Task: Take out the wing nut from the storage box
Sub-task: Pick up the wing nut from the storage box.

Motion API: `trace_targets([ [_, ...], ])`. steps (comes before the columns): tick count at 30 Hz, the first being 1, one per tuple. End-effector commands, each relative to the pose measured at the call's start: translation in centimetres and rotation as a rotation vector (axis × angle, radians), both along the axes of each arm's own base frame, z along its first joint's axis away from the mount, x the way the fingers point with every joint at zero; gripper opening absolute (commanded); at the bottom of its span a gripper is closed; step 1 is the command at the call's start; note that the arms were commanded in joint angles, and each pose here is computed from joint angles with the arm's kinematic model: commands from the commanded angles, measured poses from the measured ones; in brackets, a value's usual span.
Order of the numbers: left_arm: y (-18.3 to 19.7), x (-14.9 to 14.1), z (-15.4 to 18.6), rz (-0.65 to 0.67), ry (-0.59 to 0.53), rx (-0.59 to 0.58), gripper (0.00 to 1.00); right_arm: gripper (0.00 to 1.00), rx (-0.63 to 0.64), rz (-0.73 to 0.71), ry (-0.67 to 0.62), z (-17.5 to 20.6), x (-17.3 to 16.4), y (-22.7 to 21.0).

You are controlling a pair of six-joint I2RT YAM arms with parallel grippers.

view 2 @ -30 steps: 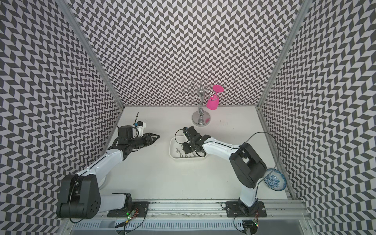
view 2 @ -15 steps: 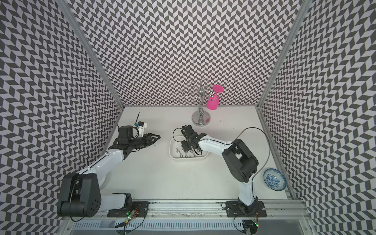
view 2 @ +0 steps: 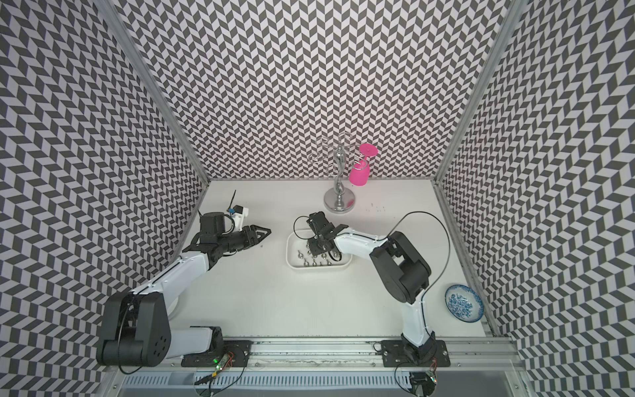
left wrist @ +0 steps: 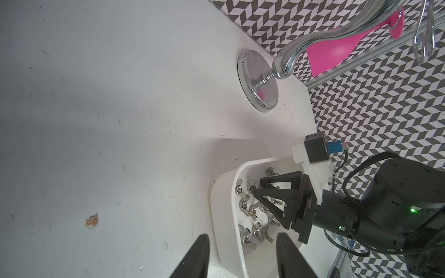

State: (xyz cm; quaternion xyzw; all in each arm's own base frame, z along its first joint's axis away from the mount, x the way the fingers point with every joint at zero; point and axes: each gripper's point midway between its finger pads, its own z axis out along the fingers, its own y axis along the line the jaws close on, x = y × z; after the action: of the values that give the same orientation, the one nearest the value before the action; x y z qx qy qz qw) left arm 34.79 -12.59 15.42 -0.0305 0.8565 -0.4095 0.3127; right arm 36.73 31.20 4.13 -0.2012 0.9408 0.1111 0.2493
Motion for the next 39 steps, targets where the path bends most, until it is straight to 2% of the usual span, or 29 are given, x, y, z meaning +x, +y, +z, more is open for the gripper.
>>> trace_targets([
  [1, 0.0, -0.1, 0.1, -0.012, -0.012, -0.003, 0.49, 0.34, 0.040, -0.001, -0.032, 0.4, 1.3, 1.2],
  [9, 0.0, -0.1, 0.0, -0.012, -0.008, -0.003, 0.48, 0.30, 0.041, 0.002, -0.028, -0.2, 1.6, 1.5],
  [28, -0.1, -0.1, -0.6, -0.018, 0.009, -0.004, 0.48, 0.00, 0.048, 0.014, -0.040, 0.2, 1.5, 1.5],
  [39, -0.3, 0.0, -1.3, -0.028, 0.038, -0.017, 0.48, 0.00, 0.065, 0.003, -0.068, 2.8, 1.1, 0.9],
])
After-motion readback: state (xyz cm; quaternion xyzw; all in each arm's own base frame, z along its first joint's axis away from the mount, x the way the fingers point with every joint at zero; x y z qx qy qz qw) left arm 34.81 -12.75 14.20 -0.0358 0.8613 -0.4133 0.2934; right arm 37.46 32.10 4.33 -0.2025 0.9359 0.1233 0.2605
